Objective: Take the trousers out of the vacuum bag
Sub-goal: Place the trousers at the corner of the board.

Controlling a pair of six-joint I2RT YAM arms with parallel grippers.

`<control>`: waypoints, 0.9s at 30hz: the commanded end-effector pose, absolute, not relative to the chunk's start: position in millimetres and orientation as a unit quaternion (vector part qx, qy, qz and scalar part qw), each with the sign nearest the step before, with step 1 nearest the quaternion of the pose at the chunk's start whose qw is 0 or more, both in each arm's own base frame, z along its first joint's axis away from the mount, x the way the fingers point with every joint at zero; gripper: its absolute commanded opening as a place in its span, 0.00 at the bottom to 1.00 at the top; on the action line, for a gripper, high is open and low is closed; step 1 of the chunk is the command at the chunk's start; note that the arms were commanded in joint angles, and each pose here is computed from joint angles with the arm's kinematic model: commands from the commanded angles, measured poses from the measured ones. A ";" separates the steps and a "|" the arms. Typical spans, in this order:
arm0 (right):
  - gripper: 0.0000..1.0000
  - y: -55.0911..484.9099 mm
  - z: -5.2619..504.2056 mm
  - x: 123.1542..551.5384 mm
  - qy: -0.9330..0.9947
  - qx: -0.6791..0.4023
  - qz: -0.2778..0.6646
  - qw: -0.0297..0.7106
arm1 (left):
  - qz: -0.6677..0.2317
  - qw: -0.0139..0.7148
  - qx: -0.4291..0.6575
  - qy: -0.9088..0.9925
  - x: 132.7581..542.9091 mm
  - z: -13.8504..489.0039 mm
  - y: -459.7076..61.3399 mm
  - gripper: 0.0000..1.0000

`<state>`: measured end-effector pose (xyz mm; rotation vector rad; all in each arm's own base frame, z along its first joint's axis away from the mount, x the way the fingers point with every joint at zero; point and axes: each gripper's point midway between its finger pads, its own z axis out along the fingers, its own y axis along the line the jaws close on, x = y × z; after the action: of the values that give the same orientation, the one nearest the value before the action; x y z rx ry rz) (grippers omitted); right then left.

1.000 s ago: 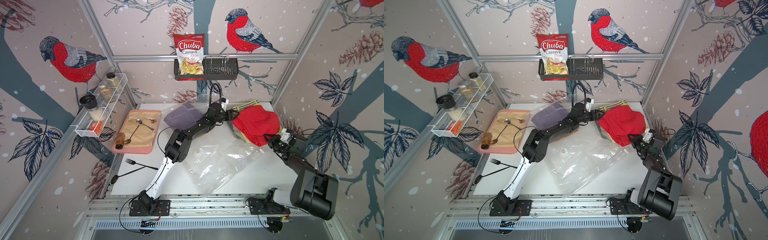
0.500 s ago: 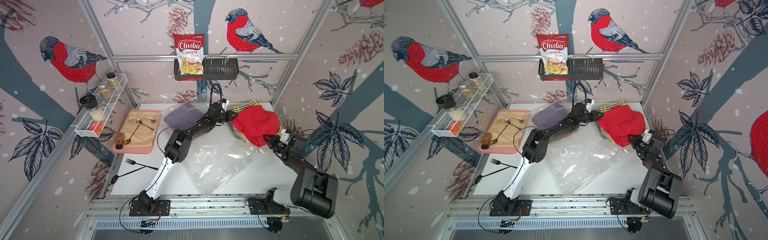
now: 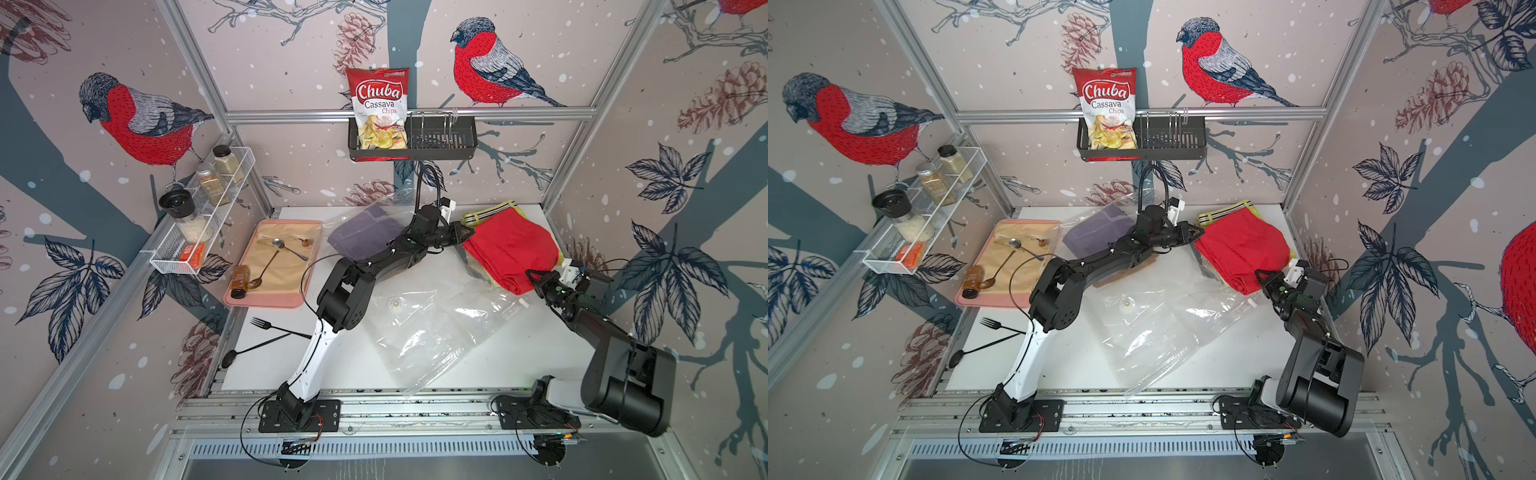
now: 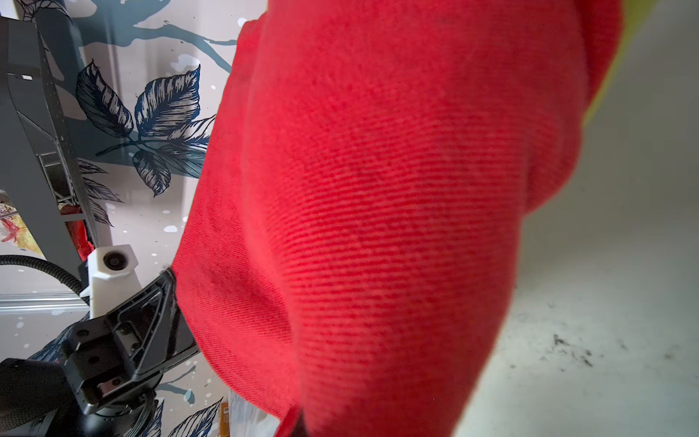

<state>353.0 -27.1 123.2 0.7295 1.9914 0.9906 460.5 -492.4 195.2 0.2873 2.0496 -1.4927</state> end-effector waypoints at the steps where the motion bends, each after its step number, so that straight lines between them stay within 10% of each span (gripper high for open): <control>1: 0.00 -32.2 121.6 353.5 0.784 0.295 0.380 0.393 | -0.545 0.300 0.107 0.775 474.4 183.3 -492.6 0.00; 7: 0.00 -33.3 125.5 354.6 0.781 0.294 0.384 0.394 | -0.542 0.295 0.091 0.782 487.8 168.5 -488.2 0.17; 10: 0.04 -32.8 127.1 355.7 0.780 0.292 0.388 0.395 | -0.544 0.296 0.092 0.780 483.2 177.9 -481.7 0.63; 14: 0.05 -31.2 128.8 356.6 0.778 0.289 0.393 0.395 | -0.557 0.288 0.093 0.773 464.8 185.3 -472.5 0.98; 27: 0.05 -29.7 132.0 355.1 0.777 0.285 0.397 0.398 | -0.645 0.222 0.066 0.729 442.2 171.3 -486.3 0.99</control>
<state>353.8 -29.3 127.2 0.7437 1.9782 1.0098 445.1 -477.5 145.2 0.1501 2.1221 -1.6780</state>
